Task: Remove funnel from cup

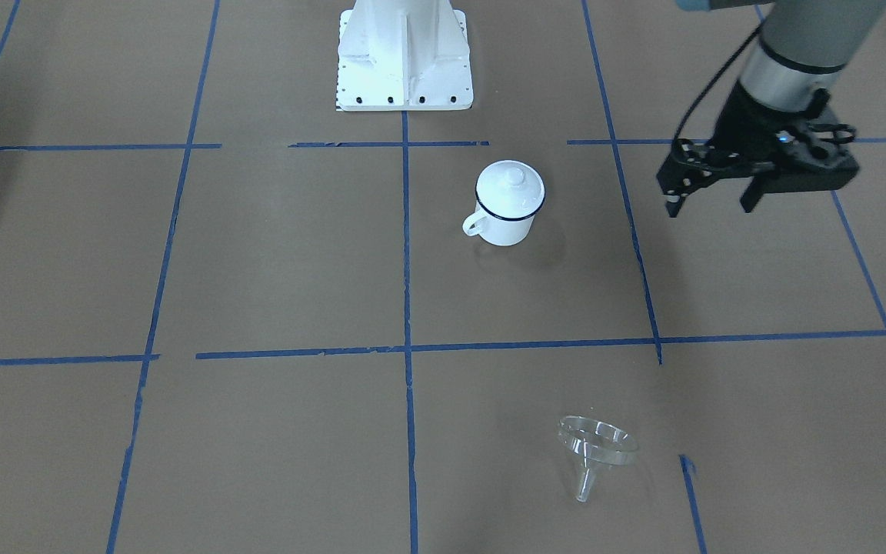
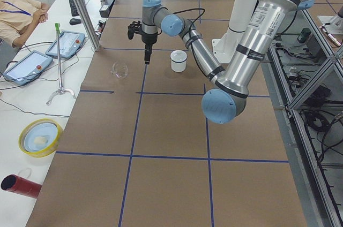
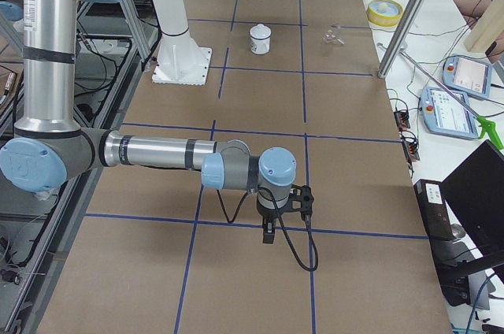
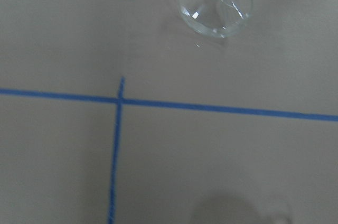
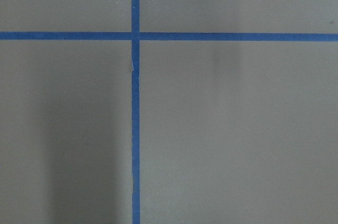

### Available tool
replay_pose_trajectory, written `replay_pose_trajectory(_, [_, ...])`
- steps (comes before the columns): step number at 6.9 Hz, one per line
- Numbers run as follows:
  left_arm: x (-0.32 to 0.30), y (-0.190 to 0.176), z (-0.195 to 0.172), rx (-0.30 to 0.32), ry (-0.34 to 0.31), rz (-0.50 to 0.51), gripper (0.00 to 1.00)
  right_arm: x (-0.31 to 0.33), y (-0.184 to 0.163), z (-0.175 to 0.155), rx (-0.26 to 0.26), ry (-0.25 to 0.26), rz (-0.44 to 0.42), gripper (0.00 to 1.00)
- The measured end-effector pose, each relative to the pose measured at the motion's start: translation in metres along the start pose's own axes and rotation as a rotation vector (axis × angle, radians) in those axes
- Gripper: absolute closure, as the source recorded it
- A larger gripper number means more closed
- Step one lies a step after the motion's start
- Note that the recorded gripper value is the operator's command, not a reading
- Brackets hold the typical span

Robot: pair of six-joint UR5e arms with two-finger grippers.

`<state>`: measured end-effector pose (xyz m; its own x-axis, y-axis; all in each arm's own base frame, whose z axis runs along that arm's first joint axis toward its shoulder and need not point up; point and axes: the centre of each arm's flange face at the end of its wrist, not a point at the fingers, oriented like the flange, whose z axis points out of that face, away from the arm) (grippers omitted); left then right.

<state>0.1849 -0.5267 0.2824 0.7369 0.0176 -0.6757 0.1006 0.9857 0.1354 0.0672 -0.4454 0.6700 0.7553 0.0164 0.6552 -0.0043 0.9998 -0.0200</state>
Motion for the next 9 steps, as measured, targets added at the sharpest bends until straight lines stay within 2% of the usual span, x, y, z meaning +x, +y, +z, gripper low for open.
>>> replay_pose_trajectory(3, [-0.180,-0.038,-0.008,-0.045,-0.033,0.093,0.00,0.000,0.000,0.000,0.000,0.000,0.000,0.00])
replay_pose_trajectory(5, [-0.302,-0.036,0.007,-0.097,-0.002,0.083,0.00,0.000,0.000,0.000,0.000,0.000,0.000,0.00])
replay_pose_trajectory(7, [-0.365,-0.008,0.031,-0.131,0.064,0.045,0.00,0.000,0.000,0.000,0.000,0.000,0.000,0.00])
replay_pose_trajectory(9, [-0.389,0.024,0.047,-0.153,0.077,0.019,0.00,0.000,0.000,0.000,0.000,0.000,0.000,0.00])
